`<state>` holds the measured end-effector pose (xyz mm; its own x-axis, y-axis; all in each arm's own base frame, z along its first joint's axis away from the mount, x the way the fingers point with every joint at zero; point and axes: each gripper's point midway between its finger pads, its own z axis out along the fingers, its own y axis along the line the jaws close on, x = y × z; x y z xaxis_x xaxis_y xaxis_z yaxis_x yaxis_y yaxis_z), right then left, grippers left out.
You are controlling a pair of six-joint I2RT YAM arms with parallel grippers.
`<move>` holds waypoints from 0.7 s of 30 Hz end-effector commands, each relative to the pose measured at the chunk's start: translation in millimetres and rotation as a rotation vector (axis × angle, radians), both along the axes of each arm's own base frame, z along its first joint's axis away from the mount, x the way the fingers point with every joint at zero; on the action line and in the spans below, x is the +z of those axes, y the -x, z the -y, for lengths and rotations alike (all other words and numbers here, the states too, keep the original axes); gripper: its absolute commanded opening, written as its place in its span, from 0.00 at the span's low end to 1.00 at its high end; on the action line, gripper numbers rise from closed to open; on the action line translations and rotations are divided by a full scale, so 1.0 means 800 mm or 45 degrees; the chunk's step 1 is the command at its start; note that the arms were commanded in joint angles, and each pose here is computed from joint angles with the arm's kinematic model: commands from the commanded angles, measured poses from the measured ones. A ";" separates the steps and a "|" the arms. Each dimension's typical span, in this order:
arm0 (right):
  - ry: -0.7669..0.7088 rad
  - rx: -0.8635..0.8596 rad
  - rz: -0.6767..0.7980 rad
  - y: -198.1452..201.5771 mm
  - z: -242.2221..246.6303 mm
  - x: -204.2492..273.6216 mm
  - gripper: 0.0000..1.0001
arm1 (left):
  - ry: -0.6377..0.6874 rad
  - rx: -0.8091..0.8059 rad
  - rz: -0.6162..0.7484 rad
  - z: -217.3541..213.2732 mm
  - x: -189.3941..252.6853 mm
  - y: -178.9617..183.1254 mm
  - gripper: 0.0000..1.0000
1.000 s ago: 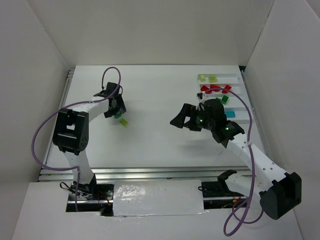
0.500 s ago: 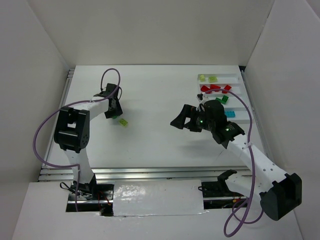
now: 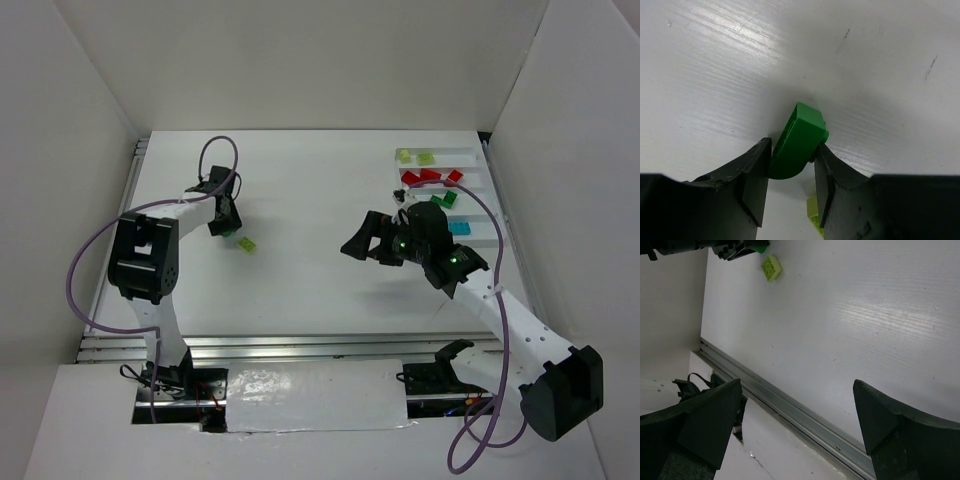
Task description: Sort the legos into containers by color
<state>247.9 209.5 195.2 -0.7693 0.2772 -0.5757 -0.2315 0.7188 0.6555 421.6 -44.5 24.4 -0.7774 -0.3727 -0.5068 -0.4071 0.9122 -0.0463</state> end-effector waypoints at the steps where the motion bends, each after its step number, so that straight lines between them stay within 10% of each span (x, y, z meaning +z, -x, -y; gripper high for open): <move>1: -0.035 0.035 0.073 -0.001 -0.008 0.016 1.00 | 0.004 0.019 0.067 -0.004 0.029 -0.012 0.00; 12: -0.140 0.057 0.102 -0.009 -0.024 0.035 1.00 | 0.142 -0.103 0.462 0.016 0.198 0.009 0.00; 21: -0.415 0.022 0.158 -0.012 -0.041 0.123 0.99 | 0.460 -0.795 0.740 0.153 0.300 0.096 0.00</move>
